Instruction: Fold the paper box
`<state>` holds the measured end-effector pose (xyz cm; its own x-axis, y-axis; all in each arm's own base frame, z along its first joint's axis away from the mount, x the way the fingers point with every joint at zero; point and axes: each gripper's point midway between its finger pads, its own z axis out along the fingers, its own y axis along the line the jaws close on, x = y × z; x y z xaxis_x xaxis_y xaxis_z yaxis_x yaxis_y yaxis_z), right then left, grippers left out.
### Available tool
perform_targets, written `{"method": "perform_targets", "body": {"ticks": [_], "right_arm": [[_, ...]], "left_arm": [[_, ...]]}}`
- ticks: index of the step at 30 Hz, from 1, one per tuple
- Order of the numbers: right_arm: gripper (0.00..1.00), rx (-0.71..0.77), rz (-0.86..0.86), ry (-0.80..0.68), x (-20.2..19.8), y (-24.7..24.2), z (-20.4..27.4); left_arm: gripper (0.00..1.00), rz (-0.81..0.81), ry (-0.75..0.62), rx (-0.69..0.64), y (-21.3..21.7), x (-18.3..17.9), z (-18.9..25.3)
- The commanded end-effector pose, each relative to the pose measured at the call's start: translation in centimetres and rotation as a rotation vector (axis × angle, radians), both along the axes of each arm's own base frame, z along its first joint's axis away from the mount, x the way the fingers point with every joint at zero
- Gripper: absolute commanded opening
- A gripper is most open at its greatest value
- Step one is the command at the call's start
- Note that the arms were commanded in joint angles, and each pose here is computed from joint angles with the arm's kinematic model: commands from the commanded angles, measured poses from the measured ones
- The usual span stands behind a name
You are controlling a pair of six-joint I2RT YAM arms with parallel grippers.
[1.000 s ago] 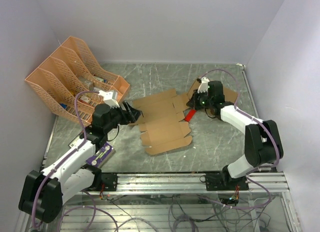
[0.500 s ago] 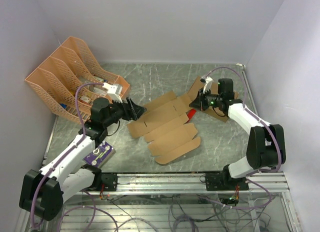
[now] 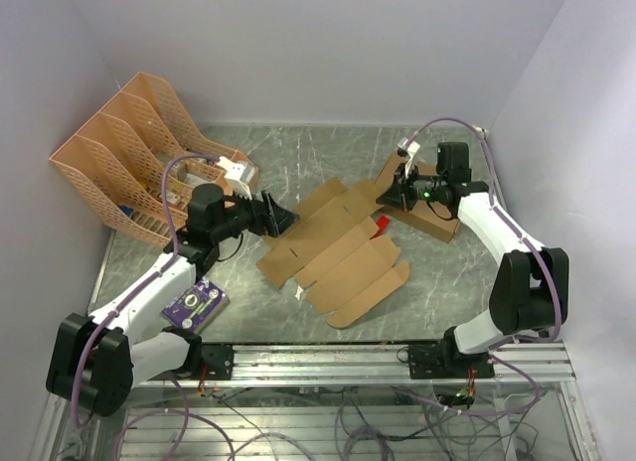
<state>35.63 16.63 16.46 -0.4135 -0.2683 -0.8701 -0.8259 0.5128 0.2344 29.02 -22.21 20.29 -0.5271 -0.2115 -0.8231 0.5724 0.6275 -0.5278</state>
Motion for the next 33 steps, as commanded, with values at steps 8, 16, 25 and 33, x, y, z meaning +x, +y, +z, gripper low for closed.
{"method": "perform_targets", "body": {"ticks": [8,16,25,33], "right_arm": [[0.0,-0.079,0.123,-0.152,0.4,1.4,2.7],[0.0,-0.1,0.172,-0.185,-0.1,1.5,2.7],[0.0,-0.116,0.236,-0.243,0.4,2.0,3.8],[0.0,-0.148,0.261,-0.302,1.3,2.5,4.7]], "left_arm": [[0.91,-0.008,-0.182,-0.006,0.4,1.3,4.8],[0.88,-0.066,-0.238,-0.001,0.0,0.6,4.1],[0.86,-0.103,-0.379,0.006,-0.8,1.8,3.5],[0.75,-0.186,-0.23,0.134,-2.0,4.5,-0.6]]}}
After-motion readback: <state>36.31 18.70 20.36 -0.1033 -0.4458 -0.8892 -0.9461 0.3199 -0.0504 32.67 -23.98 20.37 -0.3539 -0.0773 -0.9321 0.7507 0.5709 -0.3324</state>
